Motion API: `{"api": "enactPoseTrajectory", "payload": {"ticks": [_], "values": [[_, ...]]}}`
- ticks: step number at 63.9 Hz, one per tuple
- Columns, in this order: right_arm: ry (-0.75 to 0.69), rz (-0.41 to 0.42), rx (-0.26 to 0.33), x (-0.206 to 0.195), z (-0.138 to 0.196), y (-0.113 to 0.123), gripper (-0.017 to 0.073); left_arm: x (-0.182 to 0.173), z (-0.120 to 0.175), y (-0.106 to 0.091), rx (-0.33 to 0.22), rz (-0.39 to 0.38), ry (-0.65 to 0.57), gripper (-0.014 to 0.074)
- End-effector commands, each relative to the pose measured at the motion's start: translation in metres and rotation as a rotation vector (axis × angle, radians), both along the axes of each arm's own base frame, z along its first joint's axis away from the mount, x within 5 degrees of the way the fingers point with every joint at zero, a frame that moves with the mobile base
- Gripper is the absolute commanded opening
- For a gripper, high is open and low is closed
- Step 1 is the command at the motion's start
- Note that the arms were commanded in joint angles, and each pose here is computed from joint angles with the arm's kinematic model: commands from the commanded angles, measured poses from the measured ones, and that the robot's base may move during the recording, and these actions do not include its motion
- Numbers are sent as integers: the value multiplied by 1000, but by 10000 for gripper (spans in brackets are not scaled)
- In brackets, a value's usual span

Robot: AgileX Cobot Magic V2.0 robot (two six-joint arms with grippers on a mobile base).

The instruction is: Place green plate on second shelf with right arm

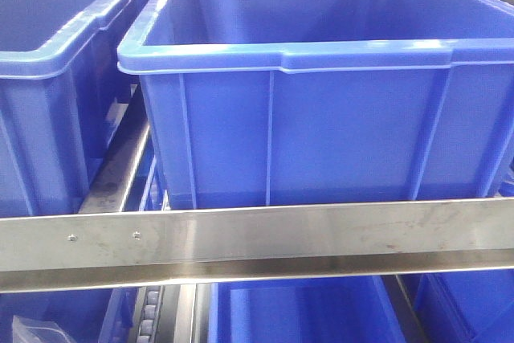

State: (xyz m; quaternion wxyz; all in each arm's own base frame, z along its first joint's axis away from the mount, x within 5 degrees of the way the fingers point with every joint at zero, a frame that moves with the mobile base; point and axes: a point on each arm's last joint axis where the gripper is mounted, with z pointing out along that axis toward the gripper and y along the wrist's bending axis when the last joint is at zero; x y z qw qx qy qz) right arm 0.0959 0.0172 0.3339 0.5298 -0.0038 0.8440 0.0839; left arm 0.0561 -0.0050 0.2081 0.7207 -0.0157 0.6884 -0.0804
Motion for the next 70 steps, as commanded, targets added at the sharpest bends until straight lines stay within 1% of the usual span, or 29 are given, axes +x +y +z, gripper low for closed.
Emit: {"api": "enactPoseTrajectory", "payload": {"ticks": [1, 5, 8, 12, 17, 20, 25, 29, 35, 39, 42, 47, 49, 52, 67, 70], "values": [[-73, -18, -84, 1, 12, -5, 56, 0, -5, 0, -17, -5, -63, 130], [-69, -25, -112, 2, 10, -6, 56, 0, -5, 0, -17, -5, -63, 130], [-98, -21, -112, -1, 9, -7, 56, 0, -5, 0, -17, -5, -63, 130], [-200, -16, -92, -11, 5, -9, 56, 0, -5, 0, -17, -5, -63, 130], [-383, -38, -56, -32, -2, -14, 56, 0, -5, 0, -17, -5, -63, 130], [-451, -75, -40, -41, -12, -17, 56, 0, -5, 0, -17, -5, -63, 130], [-564, -137, 3, -53, -29, -19, 56, 0, -5, 0, -17, -5, -63, 130], [-600, -181, 19, -55, -46, -20, 56, 0, -5, 0, -17, -5, -63, 130], [-590, -224, 31, -55, -78, -21, 56, 0, -5, 0, -17, -5, -63, 130], [-533, -222, 67, -48, -98, -21, 56, 0, -5, 0, -17, -5, -63, 130], [-502, -219, 113, -45, -112, -20, 56, 0, -5, 0, -17, -5, -63, 130], [-462, -216, 150, -41, -131, -19, 56, 0, -5, 0, -17, -5, -63, 130], [-405, -221, 149, -42, -134, -19, 56, 0, -5, 0, -17, -5, -63, 130], [-383, -222, 146, -42, -136, -19, 56, 0, -5, 0, -17, -5, -63, 130], [-379, -218, 85, -42, -137, -20, 56, 0, -5, 0, -17, -5, -63, 130], [-386, -217, 81, -42, -137, -20, 56, 0, -5, 0, -17, -5, -63, 130]]}}
